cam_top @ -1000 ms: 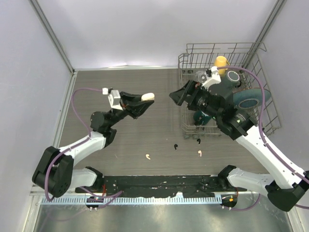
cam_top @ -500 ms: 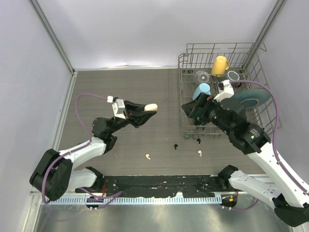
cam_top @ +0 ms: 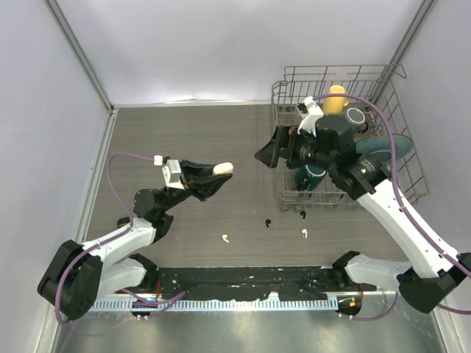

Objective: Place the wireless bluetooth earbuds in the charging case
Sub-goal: Adjust the charging case.

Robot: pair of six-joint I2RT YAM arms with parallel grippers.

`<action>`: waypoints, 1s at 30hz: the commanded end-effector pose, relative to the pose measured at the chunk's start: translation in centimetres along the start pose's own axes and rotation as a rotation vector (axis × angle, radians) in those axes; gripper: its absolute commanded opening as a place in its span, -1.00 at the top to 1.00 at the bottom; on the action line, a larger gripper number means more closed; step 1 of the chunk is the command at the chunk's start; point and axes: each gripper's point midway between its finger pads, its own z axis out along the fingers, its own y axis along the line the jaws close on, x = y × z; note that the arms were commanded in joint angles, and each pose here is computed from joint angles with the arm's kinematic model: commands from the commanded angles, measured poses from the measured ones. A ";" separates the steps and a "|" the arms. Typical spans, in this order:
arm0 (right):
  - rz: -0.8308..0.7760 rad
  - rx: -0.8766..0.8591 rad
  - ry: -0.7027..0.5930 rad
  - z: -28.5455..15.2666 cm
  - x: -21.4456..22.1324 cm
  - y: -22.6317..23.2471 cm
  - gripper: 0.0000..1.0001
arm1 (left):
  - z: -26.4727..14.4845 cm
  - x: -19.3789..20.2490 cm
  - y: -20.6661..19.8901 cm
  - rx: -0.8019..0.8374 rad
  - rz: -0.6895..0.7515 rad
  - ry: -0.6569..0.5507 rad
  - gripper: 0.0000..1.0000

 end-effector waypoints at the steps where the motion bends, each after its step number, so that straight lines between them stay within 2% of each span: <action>1: -0.012 -0.130 0.019 0.7 -1.5 2.3 -0.89 | 0.1 -7.2 -2.2 0.056 0.166 -0.258 1.00; 5: -0.007 -0.166 0.042 1.4 -2.1 2.7 -0.89 | 0.7 -8.3 -2.5 0.073 0.135 -0.279 1.00; 15: 0.121 -0.266 0.175 0.6 3.3 2.7 -0.89 | 1.5 -8.2 -1.9 0.074 0.089 -0.274 1.00; 20: 0.150 -0.238 0.159 0.0 4.2 2.0 -0.89 | 1.9 -8.1 -2.0 0.090 0.072 -0.266 1.00; 25: 0.156 -0.242 0.084 -1.2 2.5 2.6 -0.88 | 1.8 -8.9 -1.9 0.072 0.095 -0.291 1.00; 30: 0.144 -0.285 0.097 -1.2 1.9 3.6 -0.82 | 1.7 -8.1 -1.6 0.062 0.095 -0.274 1.00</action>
